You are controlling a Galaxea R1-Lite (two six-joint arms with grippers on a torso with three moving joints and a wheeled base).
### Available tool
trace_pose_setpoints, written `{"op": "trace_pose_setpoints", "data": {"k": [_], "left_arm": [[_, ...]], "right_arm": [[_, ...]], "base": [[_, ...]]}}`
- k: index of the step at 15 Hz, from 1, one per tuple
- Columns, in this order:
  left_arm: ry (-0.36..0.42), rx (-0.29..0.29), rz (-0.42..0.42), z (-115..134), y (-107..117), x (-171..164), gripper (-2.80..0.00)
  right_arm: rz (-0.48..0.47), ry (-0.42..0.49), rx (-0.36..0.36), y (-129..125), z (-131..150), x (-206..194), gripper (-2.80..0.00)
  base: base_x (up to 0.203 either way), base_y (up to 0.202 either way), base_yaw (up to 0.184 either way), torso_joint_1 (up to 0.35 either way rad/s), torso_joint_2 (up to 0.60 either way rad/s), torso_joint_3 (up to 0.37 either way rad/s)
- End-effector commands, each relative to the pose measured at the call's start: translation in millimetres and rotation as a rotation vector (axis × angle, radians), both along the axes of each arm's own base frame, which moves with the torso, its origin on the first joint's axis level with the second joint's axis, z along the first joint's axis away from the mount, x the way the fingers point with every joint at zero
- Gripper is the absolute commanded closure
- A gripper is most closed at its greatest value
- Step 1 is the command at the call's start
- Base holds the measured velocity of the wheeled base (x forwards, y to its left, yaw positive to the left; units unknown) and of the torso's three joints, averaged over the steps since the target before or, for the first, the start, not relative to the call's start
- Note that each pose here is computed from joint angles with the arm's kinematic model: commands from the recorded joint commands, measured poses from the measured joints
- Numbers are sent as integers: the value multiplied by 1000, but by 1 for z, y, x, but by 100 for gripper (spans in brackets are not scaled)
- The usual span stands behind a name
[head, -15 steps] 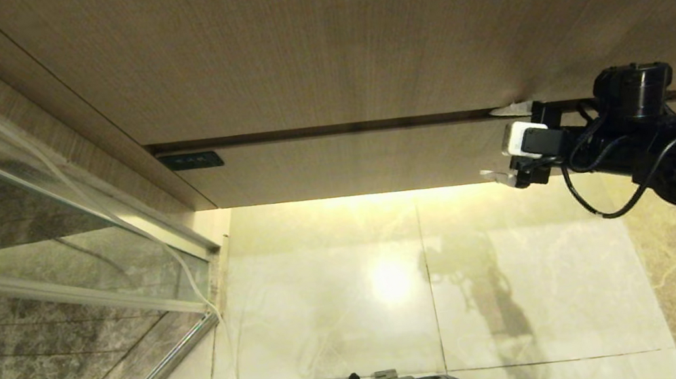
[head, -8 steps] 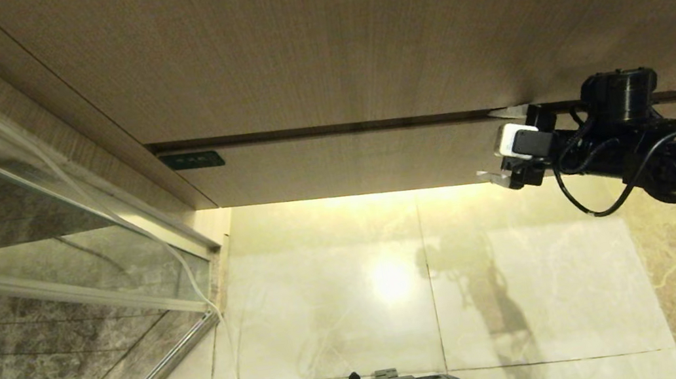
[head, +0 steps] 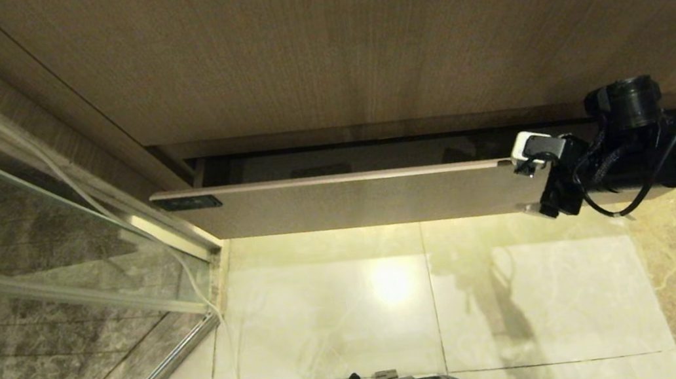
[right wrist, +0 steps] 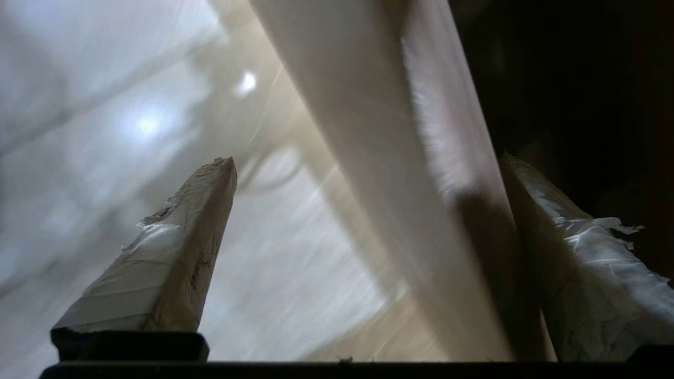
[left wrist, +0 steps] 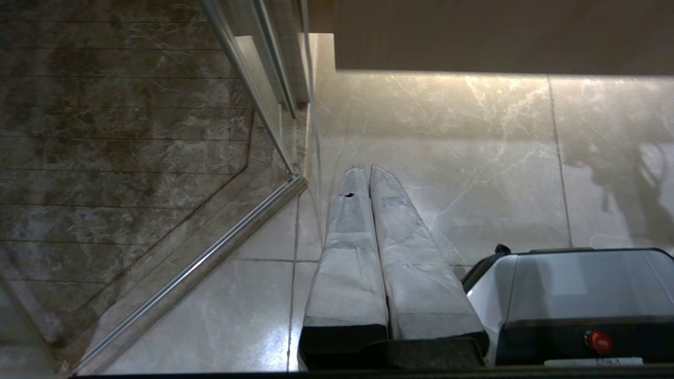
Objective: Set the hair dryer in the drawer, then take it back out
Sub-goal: Pull open the drawer
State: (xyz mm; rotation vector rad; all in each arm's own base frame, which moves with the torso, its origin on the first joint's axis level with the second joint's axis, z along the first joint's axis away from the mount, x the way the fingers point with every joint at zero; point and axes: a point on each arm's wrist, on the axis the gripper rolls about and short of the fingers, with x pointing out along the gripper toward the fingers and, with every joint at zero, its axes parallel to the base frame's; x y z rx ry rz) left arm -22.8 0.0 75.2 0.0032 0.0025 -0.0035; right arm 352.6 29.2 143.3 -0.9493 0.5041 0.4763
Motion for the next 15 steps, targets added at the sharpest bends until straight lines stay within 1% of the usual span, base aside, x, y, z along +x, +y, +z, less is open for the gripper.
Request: {"op": "trace_pose_setpoints", "data": {"k": [1,2,5,7,10,12,15], "left_arm": [[2,0,0,0,0,0,0],[1,0,-1,0,0,0,0],[2,0,1,0,0,0,0],[1,0,0,0,0,0,0],[1,0,0,0,0,0,0],[1,0,1,0,0,0,0],[2,0,0,0,0,0,0]], "right_arm": [[4,-30,1,1,8,-3,-280],[-3,-22,-5,1,8,-6,-280],[-29,48,-18,-1,5,-21,-280],[-38,126,-14,-3,8,-43,-280],[-50,193,-17,-9,19,-82,-280],[-64,208,-13,-13,21,-104,-280],[-92,183,8,-17,28,-120,-280]], "base": [[0,0,0,0,0,0],[0,0,0,0,0,0],[0,0,0,0,0,0],[0,0,0,0,0,0],[0,0,0,0,0,0],[0,0,0,0,0,0],[0,0,0,0,0,0]]}}
